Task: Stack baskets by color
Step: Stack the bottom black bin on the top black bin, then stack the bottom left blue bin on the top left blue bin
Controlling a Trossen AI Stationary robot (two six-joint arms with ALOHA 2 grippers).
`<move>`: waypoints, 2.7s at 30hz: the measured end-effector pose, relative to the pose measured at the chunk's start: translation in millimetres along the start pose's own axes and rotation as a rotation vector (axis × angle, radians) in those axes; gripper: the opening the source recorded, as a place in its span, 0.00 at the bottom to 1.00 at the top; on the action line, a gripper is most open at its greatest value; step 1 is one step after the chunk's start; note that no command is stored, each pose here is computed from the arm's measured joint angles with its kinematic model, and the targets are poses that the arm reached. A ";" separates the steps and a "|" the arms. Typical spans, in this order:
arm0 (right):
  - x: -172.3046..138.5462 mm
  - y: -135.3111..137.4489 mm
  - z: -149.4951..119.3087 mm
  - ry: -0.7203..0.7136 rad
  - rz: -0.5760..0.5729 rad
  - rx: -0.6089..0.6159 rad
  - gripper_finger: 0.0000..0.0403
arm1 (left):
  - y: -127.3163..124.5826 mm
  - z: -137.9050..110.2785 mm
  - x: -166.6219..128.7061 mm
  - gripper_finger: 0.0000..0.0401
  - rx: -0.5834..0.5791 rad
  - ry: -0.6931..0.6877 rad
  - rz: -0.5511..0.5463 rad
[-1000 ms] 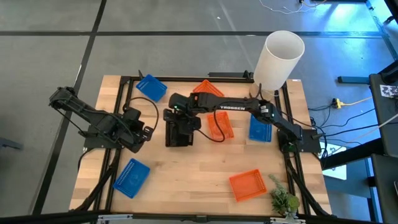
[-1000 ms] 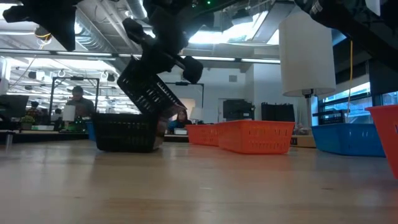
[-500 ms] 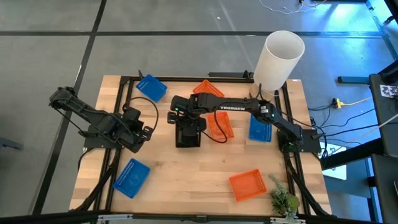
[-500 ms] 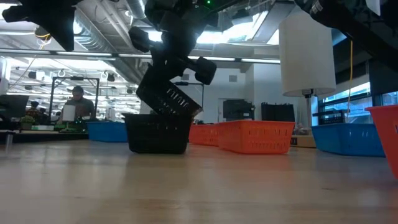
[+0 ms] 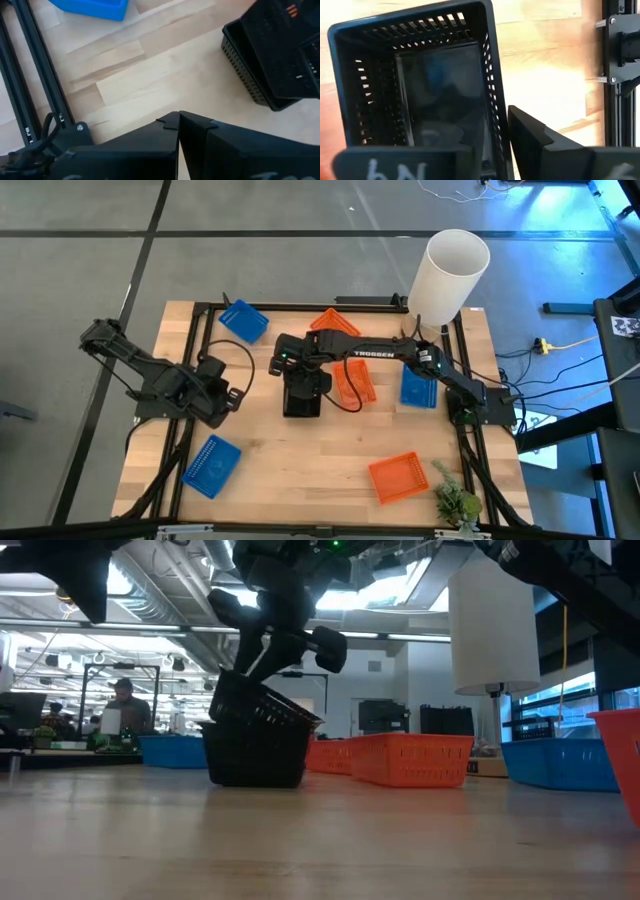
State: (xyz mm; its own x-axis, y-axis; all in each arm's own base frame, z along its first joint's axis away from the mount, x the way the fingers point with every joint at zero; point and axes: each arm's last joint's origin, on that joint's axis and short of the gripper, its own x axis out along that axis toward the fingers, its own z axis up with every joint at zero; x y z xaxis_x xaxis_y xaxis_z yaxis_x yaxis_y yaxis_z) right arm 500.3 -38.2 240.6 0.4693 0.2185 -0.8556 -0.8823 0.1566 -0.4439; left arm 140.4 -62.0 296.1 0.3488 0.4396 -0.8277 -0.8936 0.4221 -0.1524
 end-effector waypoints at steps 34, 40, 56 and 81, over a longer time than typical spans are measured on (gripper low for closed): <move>-6.0 -12.9 26.2 -0.071 -0.133 0.517 0.01 | 4.8 -11.3 -6.3 0.00 0.107 0.080 0.006; 25.7 -7.0 5.7 -0.042 -0.071 0.557 0.00 | 4.9 -11.2 -6.3 0.00 0.107 0.079 0.007; -40.7 -13.3 38.1 -0.024 -0.147 0.620 0.00 | 5.6 -20.4 -8.9 0.00 0.124 0.357 0.029; -155.3 12.7 135.1 -0.064 -0.319 0.705 0.00 | -21.6 -40.1 -22.7 0.16 0.527 0.472 -0.389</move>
State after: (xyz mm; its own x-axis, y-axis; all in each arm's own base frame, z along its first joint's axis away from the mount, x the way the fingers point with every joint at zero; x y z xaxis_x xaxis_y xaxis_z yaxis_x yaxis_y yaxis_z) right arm 421.2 60.0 403.8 0.7170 0.1117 -0.6880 -0.4822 0.7922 -0.3739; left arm 140.5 -112.9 296.5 0.3460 -0.1468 -0.9267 -0.4410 0.8463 -0.2987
